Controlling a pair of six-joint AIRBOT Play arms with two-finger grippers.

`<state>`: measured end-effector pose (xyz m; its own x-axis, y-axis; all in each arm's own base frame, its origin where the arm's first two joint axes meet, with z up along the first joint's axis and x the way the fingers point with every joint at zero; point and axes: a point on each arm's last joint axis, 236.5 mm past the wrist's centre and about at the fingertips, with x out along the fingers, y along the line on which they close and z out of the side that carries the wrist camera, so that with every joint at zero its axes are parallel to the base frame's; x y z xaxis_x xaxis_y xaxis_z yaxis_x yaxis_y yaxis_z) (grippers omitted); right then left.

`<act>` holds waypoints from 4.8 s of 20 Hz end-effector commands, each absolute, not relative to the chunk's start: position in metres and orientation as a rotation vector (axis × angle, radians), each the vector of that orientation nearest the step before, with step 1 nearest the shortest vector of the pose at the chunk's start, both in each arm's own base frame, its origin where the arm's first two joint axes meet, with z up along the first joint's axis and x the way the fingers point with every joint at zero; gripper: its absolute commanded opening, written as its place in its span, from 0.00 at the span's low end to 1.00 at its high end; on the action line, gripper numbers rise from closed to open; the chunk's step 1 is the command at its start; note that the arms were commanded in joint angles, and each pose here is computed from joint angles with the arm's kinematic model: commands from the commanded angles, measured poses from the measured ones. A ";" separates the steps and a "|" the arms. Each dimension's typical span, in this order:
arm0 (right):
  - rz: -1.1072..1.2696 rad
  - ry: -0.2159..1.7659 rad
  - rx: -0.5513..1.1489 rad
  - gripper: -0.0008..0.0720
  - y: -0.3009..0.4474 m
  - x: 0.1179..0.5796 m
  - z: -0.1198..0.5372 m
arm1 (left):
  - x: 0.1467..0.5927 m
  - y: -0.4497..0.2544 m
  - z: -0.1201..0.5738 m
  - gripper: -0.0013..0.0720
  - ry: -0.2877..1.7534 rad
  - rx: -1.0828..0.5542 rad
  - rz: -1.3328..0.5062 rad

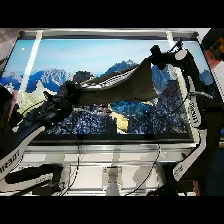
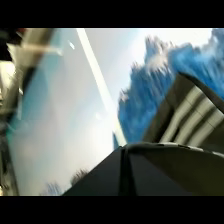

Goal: Fold the clothes and pants, and hang the long-sleeved shirts on hangers.

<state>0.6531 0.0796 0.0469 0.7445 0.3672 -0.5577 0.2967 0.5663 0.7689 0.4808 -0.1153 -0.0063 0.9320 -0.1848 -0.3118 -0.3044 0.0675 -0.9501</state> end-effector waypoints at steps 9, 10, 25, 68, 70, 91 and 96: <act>0.076 0.650 1.049 0.35 0.075 0.694 0.053 | 0.555 -0.049 0.014 0.53 0.160 -1.522 0.089; 0.083 0.671 1.025 0.35 0.074 0.691 0.050 | 0.557 -0.048 0.020 0.53 0.162 -1.477 0.059; 0.415 1.467 0.907 0.36 -0.017 0.490 -0.022 | 0.480 -0.111 0.215 0.62 0.073 -0.759 -0.484; 0.249 1.680 0.832 0.95 -0.023 0.472 -0.098 | 0.446 -0.114 0.273 0.62 -0.024 -0.731 -0.544; 0.256 1.617 0.815 0.95 -0.025 0.485 -0.101 | 0.446 -0.114 0.273 0.62 -0.024 -0.732 -0.544; 0.469 1.691 0.601 0.60 0.101 0.484 -0.129 | 0.445 -0.115 0.274 0.62 -0.018 -0.760 -0.553; 0.413 1.670 0.645 0.02 0.089 0.490 -0.113 | 0.445 -0.115 0.274 0.62 -0.018 -0.761 -0.553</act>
<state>0.4883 0.0925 -0.1250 -0.1230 0.6176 -0.7768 0.1528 0.7852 0.6001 0.4455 -0.1151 0.2734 0.8591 -0.4673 0.2089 0.4791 0.5906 -0.6493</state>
